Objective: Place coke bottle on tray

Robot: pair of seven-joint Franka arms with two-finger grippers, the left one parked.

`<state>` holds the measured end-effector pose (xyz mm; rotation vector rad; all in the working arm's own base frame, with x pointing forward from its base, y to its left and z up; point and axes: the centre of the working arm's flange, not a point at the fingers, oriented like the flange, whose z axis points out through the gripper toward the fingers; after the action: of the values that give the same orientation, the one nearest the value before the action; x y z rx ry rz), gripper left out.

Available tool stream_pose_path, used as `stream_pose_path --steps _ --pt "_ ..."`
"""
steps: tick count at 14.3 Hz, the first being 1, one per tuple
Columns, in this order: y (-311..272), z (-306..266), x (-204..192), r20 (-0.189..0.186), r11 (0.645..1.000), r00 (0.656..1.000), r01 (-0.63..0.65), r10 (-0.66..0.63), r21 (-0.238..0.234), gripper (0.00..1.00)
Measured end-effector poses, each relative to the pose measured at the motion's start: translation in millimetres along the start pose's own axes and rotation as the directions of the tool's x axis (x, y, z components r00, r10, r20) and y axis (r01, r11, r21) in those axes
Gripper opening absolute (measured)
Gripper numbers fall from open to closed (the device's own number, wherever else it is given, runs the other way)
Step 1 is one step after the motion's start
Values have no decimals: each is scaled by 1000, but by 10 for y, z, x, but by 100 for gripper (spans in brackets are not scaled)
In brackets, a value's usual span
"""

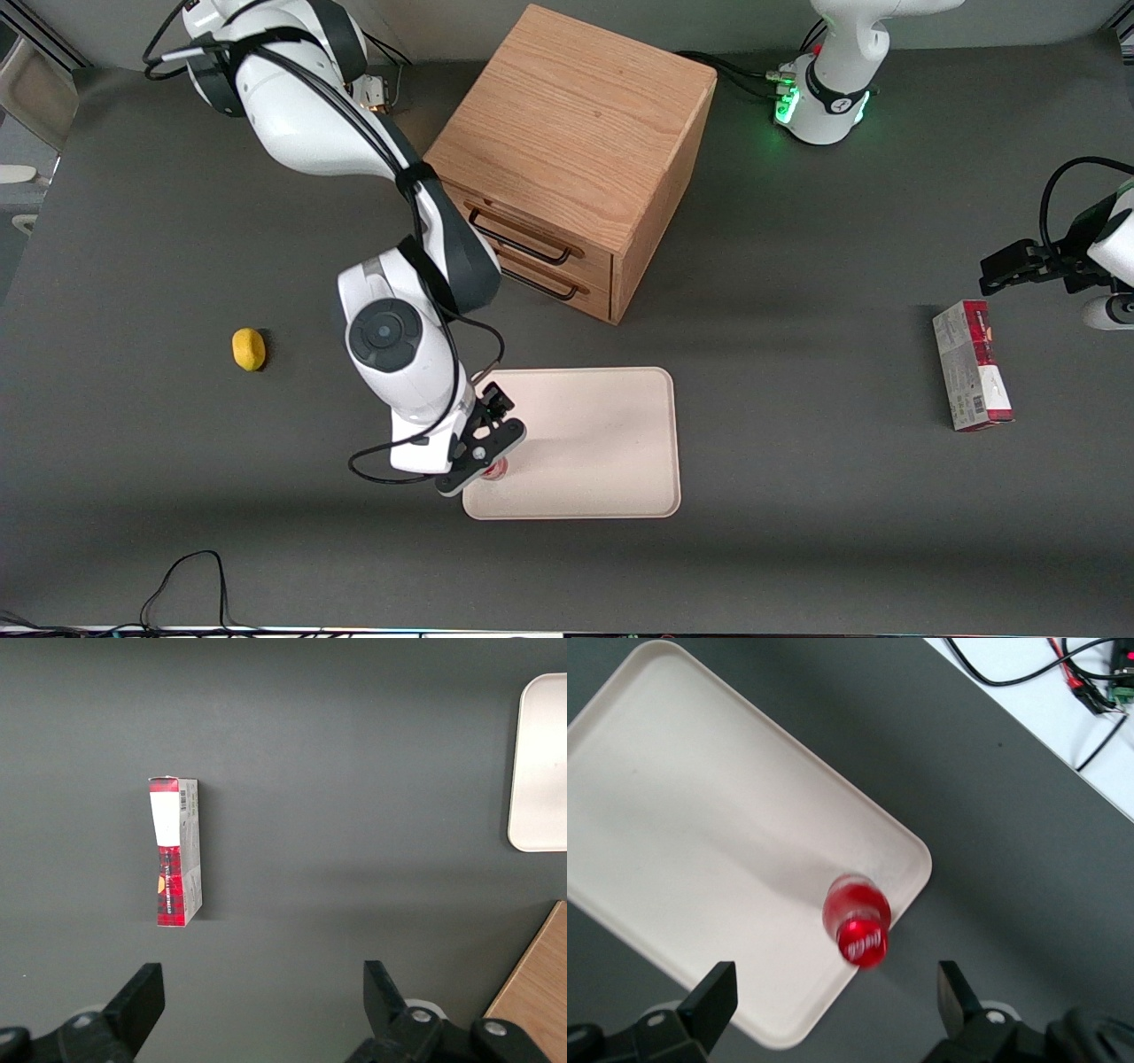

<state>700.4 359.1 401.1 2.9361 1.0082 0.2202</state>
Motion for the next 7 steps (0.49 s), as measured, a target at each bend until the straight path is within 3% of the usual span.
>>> stream_pose_path --steps 7 --pt "316 -1673 -608 94 990 985 -144 142 11 100"
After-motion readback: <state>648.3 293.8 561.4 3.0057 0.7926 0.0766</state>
